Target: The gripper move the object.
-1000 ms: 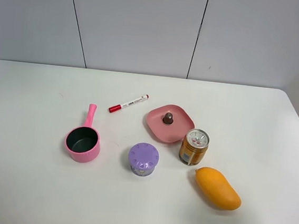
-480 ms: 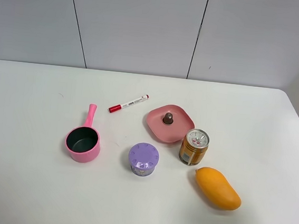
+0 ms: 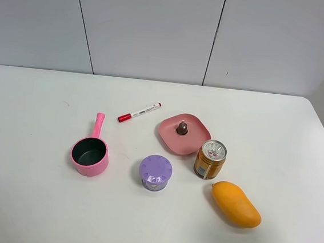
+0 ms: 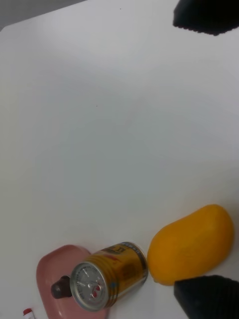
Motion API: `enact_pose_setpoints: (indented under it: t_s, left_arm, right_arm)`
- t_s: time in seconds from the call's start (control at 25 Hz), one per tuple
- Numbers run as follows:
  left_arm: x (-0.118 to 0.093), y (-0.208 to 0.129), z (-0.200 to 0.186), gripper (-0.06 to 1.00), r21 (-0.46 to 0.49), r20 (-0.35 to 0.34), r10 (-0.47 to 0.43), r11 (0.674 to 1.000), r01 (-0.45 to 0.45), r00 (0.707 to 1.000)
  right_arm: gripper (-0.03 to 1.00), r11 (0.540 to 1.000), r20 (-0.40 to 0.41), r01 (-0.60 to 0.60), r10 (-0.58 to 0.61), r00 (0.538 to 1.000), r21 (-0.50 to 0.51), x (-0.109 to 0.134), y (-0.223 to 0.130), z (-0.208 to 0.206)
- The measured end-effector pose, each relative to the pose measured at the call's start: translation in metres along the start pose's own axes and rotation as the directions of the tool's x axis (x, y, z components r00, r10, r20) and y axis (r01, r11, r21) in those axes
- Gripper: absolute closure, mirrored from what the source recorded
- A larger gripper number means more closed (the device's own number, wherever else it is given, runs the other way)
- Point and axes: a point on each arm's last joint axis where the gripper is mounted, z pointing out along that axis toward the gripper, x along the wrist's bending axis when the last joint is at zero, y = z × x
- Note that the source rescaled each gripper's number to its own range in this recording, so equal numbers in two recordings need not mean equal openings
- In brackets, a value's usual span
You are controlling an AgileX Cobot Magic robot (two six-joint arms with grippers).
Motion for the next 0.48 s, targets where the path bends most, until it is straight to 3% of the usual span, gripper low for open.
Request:
enact_pose_setpoints:
  t_s: [0.16, 0.28, 0.48]
  left_arm:
    - [-0.003, -0.040, -0.036, 0.21, -0.065, -0.051, -0.157, 0.986, 0.153, 0.986]
    - [-0.011, -0.069, -0.050, 0.21, -0.106, -0.039, -0.229, 0.969, 0.224, 0.973]
    - [-0.033, -0.118, -0.042, 0.21, -0.080, 0.000, -0.336, 0.939, 0.335, 0.942]
  right_arm:
    - [-0.03, 1.000, 0.000, 0.000, 0.000, 1.000, 0.000, 0.000, 0.000, 0.000]
    - [-0.03, 1.000, 0.000, 0.000, 0.000, 1.000, 0.000, 0.000, 0.000, 0.000]
    - [-0.03, 1.000, 0.000, 0.000, 0.000, 1.000, 0.000, 0.000, 0.000, 0.000]
